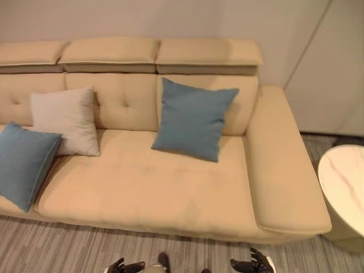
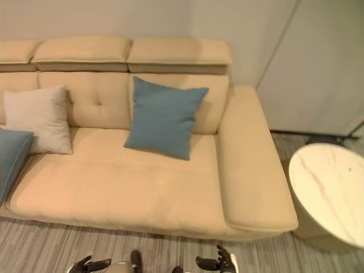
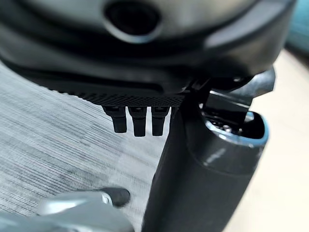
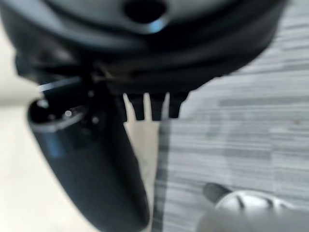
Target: Pick up all the scattered cushions and arrange them neatly on the sofa.
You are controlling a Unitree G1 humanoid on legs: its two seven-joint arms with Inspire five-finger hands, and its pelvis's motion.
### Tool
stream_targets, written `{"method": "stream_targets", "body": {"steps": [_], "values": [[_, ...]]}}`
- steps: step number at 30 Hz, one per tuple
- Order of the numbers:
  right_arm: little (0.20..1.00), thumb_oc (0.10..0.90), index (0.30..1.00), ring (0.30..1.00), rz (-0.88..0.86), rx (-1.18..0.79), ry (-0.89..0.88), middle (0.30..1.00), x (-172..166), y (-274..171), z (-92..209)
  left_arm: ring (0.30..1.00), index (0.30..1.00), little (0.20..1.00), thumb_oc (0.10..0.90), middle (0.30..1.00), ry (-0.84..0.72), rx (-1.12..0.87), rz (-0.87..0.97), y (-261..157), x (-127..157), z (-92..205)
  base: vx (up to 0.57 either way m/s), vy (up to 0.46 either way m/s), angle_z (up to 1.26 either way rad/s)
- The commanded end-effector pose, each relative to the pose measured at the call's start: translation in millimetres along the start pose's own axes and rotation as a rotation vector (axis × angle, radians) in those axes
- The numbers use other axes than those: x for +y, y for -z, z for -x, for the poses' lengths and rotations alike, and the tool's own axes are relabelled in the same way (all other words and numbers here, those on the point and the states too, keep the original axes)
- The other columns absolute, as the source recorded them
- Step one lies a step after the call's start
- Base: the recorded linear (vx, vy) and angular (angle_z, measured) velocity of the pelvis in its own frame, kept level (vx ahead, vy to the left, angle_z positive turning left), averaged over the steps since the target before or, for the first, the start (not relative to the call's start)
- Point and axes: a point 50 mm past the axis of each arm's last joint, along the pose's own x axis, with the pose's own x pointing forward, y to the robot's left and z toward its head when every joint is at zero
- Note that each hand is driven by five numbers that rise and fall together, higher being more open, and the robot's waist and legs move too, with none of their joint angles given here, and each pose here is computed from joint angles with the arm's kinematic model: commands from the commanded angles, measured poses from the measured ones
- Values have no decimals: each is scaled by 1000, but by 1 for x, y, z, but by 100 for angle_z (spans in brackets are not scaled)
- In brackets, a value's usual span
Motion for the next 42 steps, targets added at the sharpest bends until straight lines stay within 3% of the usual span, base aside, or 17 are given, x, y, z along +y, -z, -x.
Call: {"method": "stream_targets", "body": {"steps": [1,9,15,16,20,25,31,38,40,42], "values": [[900,800,900,900,-78,-93,45,900,-5,-25,-6,900,900,900,800,900,59,120,-76,37,-30,11,-86,275,71],[900,800,900,900,-35,-97,82,900,-14,-31,-10,900,900,900,800,900,108,-20,-252,13,-56,14,-64,509,126],[900,800,900,900,-72,-111,12,900,9,-50,-13,900,900,900,800,900,72,-7,-280,8,-40,8,-65,416,38],[900,800,900,900,-65,-95,-63,900,22,-46,-10,900,900,900,800,900,30,29,-283,11,-29,6,-25,386,92],[900,800,900,900,-33,-131,-133,900,32,-51,-8,900,900,900,800,900,26,51,-255,10,-26,6,-2,152,126],[900,800,900,900,106,-119,-210,900,43,-45,-6,900,900,900,800,900,67,14,-304,2,-30,5,-81,26,86],[900,800,900,900,422,-148,-330,900,70,-43,0,900,900,900,800,900,120,-47,-349,-7,-44,7,-193,-144,48],[900,800,900,900,474,-161,-341,900,72,-49,-1,900,900,900,800,900,169,-76,-303,-6,-62,12,-260,-149,25],[900,800,900,900,569,-122,-331,900,66,-36,-1,900,900,900,800,900,187,-57,-266,-1,-66,14,-351,-94,33],[900,800,900,900,530,-60,-283,900,54,-23,-2,900,900,900,800,900,178,-2,-245,15,-62,15,-262,-32,42]]}}
